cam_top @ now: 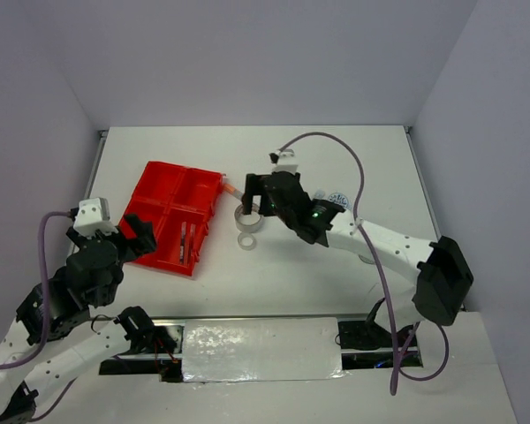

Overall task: Sort the stationery into containers
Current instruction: Pick up the stationery from the center of the board.

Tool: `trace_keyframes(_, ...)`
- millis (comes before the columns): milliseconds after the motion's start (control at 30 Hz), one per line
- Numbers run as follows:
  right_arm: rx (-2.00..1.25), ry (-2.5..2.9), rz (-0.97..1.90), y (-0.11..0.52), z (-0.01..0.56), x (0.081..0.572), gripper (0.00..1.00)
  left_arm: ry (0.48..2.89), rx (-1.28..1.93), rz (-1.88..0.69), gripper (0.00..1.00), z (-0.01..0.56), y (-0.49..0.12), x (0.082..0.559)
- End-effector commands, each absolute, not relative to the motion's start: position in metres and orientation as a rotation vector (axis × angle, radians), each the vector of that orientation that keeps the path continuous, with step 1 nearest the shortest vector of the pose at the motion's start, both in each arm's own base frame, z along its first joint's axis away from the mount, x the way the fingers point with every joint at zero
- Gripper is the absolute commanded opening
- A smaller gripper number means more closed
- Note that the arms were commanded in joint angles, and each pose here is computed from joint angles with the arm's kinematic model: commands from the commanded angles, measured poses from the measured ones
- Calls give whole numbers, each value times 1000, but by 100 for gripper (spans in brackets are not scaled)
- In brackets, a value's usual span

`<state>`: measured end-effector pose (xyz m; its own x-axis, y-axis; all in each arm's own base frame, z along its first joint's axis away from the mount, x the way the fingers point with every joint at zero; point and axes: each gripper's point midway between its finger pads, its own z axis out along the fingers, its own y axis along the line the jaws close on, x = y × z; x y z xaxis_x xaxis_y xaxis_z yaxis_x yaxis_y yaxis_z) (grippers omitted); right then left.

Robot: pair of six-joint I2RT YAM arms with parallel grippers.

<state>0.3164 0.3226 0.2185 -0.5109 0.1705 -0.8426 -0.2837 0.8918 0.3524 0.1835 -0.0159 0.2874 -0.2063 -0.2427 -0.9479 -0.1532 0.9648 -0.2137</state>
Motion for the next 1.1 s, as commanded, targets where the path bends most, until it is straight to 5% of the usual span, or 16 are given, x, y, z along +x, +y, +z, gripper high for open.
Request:
trace_keyframes(0,-8,2085,377,263,201,306,100,1791,-298,-112,99,292,-29,197)
trace_keyframes(167,190,2127,182,179,182,306,100,1938,-191,-360,99,272,-94,225)
trace_keyframes(400,360,2242,41,84,155,324,100,2129,-137,-255,99,233,-94,248)
trace_keyframes(1067,240,2445,-65,67,85,398,99,2132,-89,-235,99,222,-90,242)
